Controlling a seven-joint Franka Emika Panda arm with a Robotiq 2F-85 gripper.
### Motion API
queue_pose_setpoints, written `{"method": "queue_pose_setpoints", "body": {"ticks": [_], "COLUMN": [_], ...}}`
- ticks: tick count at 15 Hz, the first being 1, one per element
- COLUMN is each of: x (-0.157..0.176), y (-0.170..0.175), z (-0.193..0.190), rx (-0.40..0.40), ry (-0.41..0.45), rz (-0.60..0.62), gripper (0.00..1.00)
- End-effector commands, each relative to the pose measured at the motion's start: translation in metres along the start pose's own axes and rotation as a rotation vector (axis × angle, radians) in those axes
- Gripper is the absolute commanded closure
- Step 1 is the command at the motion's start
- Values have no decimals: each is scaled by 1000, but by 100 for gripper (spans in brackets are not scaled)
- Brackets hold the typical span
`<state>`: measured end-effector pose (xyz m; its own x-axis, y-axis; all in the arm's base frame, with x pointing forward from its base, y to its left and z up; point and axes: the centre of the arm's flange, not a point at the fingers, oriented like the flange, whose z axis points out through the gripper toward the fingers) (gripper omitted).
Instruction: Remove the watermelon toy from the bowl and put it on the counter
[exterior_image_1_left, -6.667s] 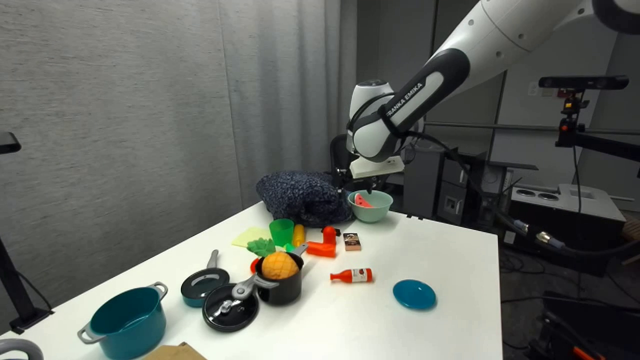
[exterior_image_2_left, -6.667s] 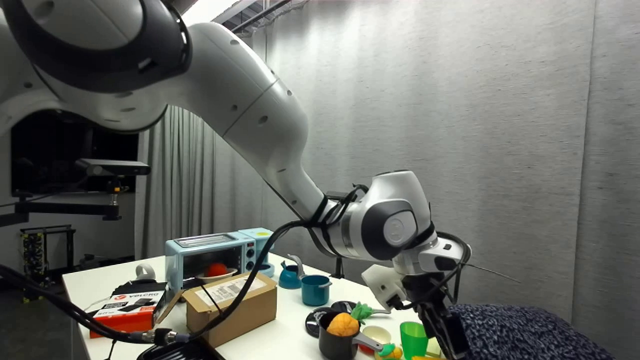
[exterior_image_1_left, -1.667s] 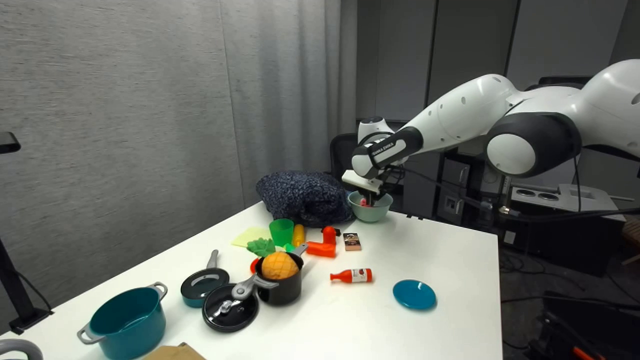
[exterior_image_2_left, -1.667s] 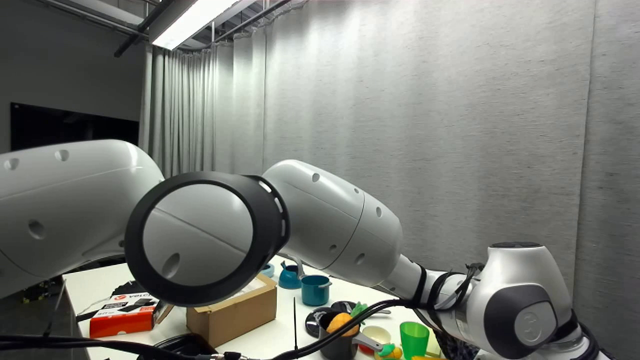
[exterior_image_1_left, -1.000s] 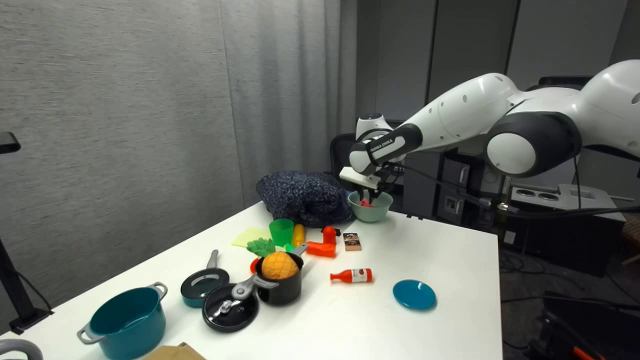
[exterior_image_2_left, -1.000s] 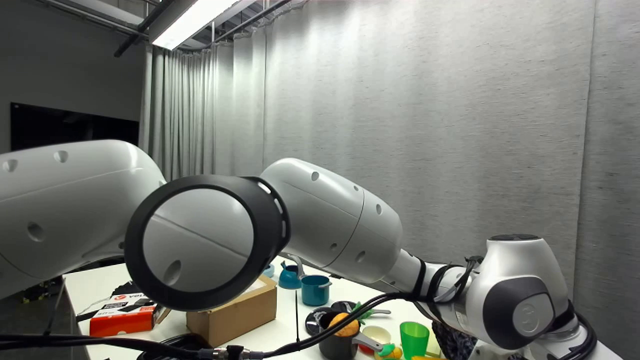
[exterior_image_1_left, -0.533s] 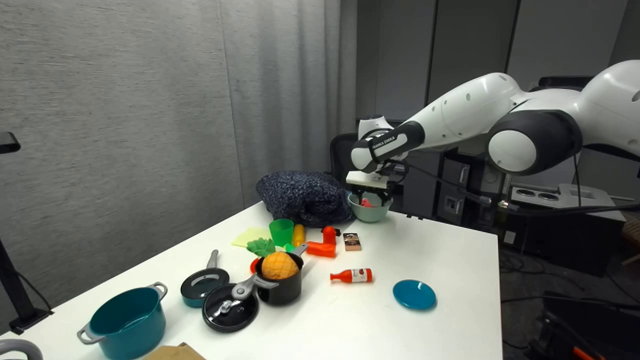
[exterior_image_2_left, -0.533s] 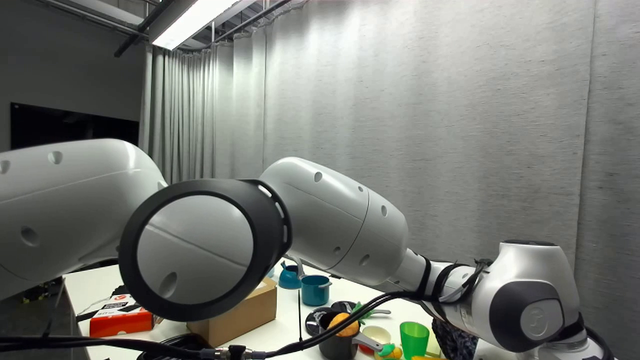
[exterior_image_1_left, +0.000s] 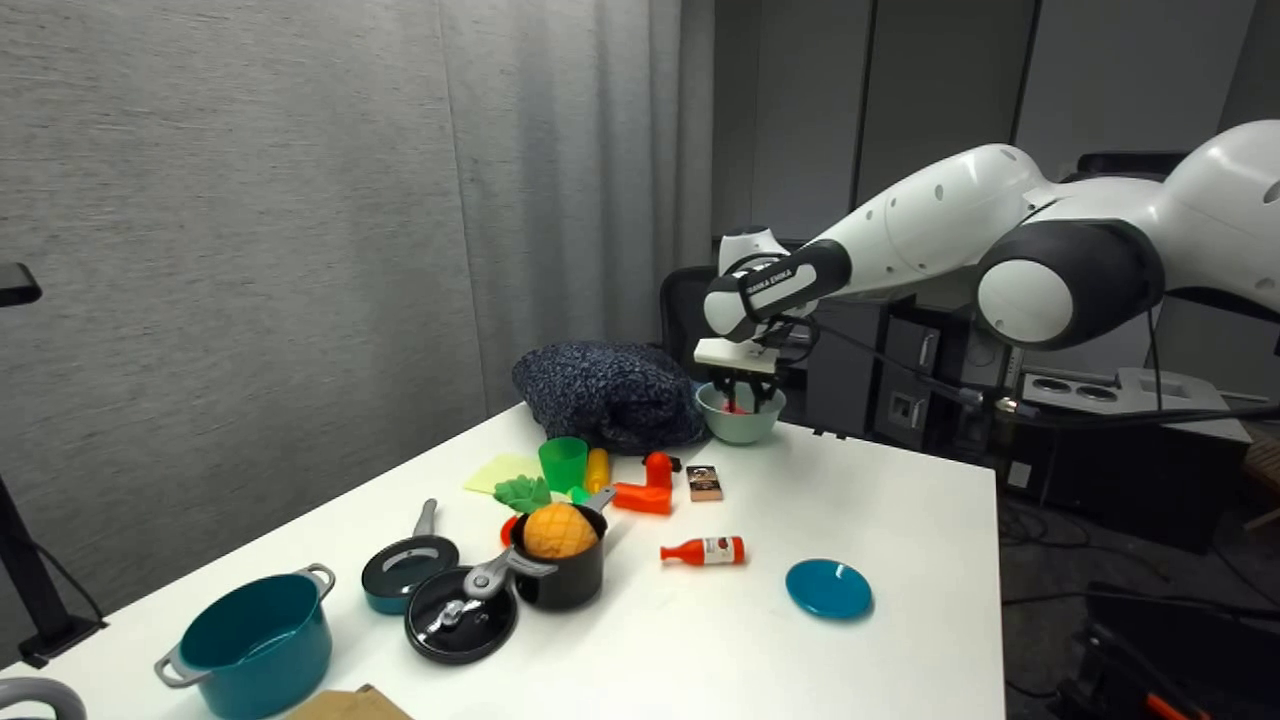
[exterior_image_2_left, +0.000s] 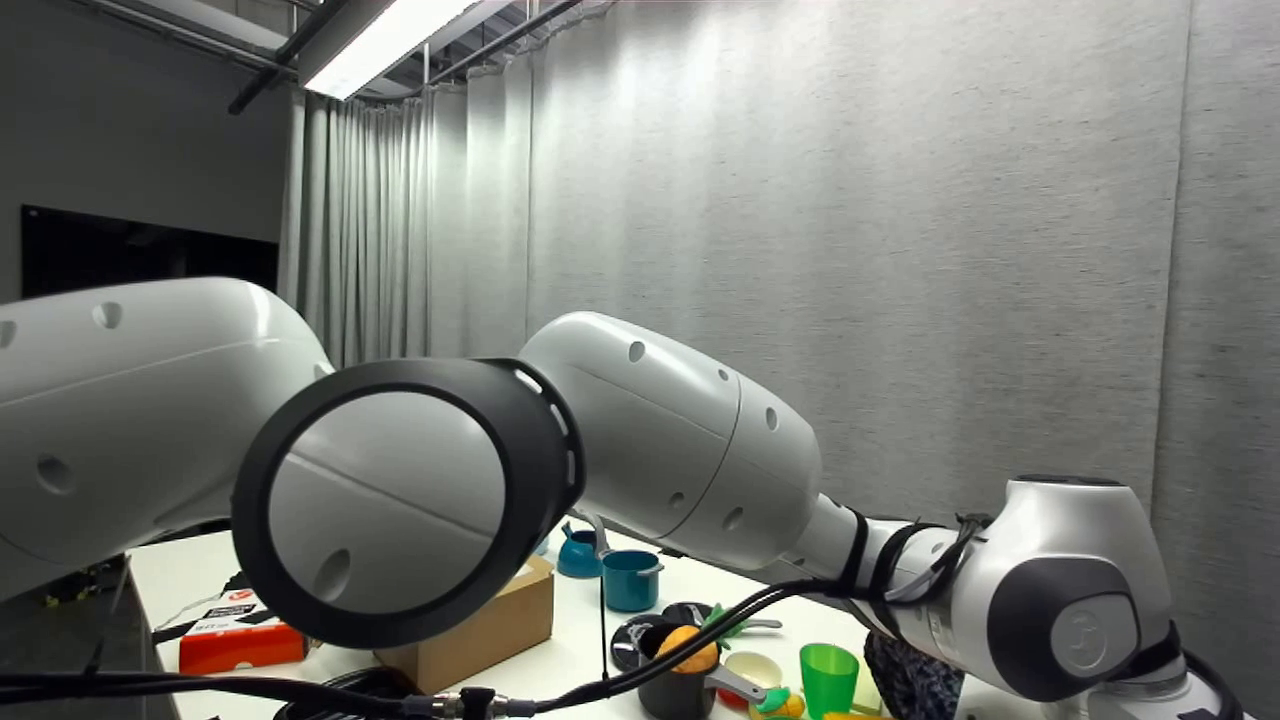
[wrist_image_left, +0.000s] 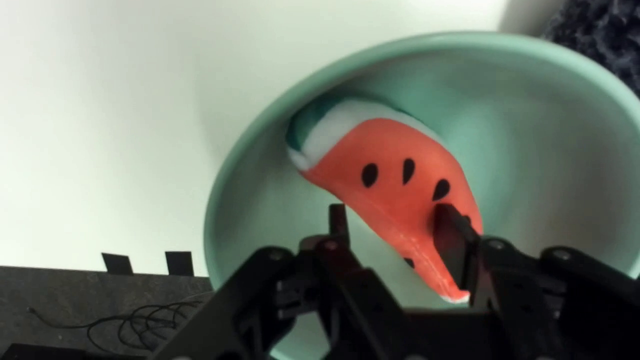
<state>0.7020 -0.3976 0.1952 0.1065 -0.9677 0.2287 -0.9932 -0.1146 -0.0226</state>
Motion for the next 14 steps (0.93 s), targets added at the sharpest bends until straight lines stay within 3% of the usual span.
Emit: {"method": "queue_pose_setpoints", "body": {"ticks": [1,3,6,7,9,14], "x": [28,35,40,39,37,15], "y": [-9,-8,-12,-12,-14,-19], "z": [-8,-22,-46,-49,-50,-27], "rx": [35,62,107,110,94,23], "ry": [-6,7,5,-2,-31,-92], "rz": [3,11,-4,-22,-77,-125], "gripper": [83,99,100,74,68,28]}}
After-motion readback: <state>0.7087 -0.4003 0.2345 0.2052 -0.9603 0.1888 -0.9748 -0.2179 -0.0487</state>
